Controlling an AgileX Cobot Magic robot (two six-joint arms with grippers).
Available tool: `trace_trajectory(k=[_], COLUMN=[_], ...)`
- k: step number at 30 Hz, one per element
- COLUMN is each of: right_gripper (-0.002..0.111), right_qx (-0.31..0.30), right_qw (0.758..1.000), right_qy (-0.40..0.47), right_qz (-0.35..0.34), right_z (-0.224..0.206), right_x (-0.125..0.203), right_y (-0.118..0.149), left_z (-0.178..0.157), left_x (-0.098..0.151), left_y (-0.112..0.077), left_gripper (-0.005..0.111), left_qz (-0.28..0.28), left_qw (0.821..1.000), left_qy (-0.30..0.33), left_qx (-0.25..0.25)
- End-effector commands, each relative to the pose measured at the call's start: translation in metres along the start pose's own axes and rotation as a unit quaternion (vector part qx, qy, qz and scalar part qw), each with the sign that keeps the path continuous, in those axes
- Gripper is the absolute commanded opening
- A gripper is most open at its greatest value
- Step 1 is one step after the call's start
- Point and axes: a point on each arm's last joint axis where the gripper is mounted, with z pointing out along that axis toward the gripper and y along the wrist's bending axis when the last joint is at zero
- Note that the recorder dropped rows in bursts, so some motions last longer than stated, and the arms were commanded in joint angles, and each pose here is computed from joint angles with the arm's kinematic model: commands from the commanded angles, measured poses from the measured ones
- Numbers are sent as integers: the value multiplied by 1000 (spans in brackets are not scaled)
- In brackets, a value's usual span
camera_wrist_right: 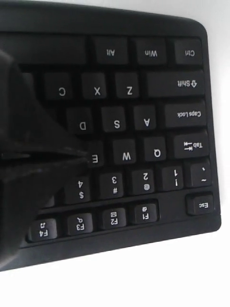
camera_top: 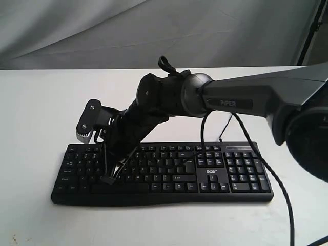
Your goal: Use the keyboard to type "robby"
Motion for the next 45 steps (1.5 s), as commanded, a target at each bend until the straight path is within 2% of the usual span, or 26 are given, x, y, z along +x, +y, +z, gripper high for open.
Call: trace_trajectory(k=[1,9,19,22,29,32,45], right_gripper=[0,0,0,0,0,0,0], right_qx=[0,2,9,10,25,38,9], right_qw=[1000,1000,1000,1000,998,998,998], right_qy=[-1,-13,14,20,47,36,52], right_qz=[-1,-10,-8,0,17,17,27], right_z=[9,-13,-32,-40,-46,-47,-60], right_x=[3,-10,-1,7,47,47,56], right_y=[-1,1,-9,-10,-12,-13,-16], left_z=[0,0,0,0,0,0,0], left_x=[1,1,1,1,1,1,1], left_y=[0,0,0,0,0,0,0], left_gripper=[0,0,0,0,0,0,0], left_qz=[1,1,1,1,1,1,1], left_qw=[1000,1000,1000,1000,1000,1000,1000], left_qy=[-2,-2,-2,-2,-2,-2,-2], left_qx=[3,3,3,3,3,3,3])
